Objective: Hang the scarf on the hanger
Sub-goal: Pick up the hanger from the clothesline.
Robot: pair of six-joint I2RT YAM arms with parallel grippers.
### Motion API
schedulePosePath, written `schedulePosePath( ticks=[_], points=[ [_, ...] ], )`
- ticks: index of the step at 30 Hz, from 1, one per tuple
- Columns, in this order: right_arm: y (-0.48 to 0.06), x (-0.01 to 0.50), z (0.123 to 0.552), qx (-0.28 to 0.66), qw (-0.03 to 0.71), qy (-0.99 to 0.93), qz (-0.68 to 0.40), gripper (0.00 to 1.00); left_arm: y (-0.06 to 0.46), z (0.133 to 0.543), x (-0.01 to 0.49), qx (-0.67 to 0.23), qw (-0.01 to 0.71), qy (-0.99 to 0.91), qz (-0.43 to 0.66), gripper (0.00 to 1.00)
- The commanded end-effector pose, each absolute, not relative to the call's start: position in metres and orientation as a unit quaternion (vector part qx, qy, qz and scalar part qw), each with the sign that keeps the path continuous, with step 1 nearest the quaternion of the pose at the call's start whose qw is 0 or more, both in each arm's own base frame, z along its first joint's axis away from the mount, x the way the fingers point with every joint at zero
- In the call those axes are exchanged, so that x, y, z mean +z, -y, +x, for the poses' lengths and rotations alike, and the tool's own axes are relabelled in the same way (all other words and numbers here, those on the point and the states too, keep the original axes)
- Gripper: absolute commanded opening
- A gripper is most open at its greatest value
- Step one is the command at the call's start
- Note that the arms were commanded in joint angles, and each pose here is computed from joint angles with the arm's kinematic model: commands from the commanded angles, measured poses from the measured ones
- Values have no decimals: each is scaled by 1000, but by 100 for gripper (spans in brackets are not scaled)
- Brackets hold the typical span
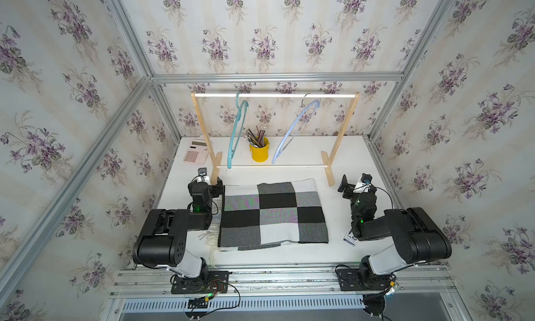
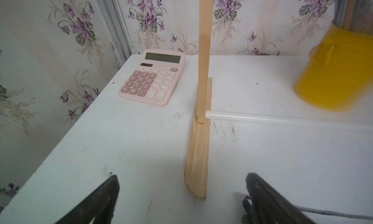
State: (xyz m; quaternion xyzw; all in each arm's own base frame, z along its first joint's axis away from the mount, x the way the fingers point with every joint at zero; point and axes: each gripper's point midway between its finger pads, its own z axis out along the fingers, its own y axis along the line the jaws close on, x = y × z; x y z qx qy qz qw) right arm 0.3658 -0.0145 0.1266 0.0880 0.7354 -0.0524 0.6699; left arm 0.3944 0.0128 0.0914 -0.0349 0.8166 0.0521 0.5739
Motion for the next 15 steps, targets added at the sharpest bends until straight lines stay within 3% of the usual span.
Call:
schedulePosePath(
  ticks=[1,15],
  points=[
    [14,131,367,-50,676,-730,88,100,-10,396,96,47,582,-811,-25,100],
    [14,131,367,-50,676,-730,89,100,-9,396,96,47,581,-812,-24,100]
  ],
)
